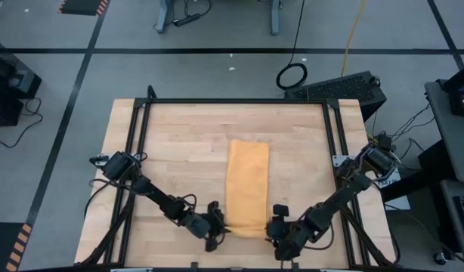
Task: Roll towel
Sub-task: Roll the yellow towel
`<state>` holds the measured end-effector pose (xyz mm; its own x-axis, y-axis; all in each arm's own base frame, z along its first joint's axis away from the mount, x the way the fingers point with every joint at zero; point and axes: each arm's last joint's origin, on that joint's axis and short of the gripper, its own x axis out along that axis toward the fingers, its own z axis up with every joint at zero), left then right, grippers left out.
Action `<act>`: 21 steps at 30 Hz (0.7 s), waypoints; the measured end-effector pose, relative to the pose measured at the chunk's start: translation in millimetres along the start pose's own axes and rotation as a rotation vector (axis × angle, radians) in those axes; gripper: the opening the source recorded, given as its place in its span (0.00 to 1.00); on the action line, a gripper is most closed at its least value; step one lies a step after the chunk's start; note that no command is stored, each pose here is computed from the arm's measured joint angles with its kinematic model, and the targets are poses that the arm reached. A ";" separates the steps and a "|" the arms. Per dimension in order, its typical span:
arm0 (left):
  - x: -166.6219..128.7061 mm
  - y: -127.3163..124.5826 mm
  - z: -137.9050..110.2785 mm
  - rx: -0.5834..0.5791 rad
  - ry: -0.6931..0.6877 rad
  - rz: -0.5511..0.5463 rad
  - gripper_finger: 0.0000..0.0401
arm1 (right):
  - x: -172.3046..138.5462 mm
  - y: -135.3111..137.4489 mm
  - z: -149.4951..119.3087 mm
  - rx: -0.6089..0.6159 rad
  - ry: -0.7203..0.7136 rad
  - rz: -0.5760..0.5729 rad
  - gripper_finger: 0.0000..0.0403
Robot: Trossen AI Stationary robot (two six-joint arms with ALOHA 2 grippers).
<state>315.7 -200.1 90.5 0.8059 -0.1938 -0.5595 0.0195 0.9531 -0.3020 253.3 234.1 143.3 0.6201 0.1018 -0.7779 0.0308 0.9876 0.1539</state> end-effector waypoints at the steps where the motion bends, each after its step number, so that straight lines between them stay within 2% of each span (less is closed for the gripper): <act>1: 0.3 1.6 0.4 -0.024 0.005 0.007 0.05 | -1.8 2.2 -0.5 -0.024 -0.021 -0.005 0.46; 7: 1.7 6.6 2.3 -0.095 0.009 0.025 0.07 | -6.1 12.6 -7.2 -0.125 -0.100 -0.042 0.54; 17: 2.1 9.2 2.2 -0.148 0.017 0.039 0.07 | 10.3 21.3 -15.9 -0.274 -0.135 -0.026 0.50; 21: 2.1 9.6 1.5 -0.155 0.024 0.044 0.07 | 10.1 20.5 -15.4 -0.284 -0.145 -0.042 0.50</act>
<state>318.5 -191.0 87.6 0.7895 -0.1595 -0.5927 -0.1091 0.9138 -0.3913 248.2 257.2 129.2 0.7285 0.0619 -0.6822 -0.1485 0.9865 -0.0690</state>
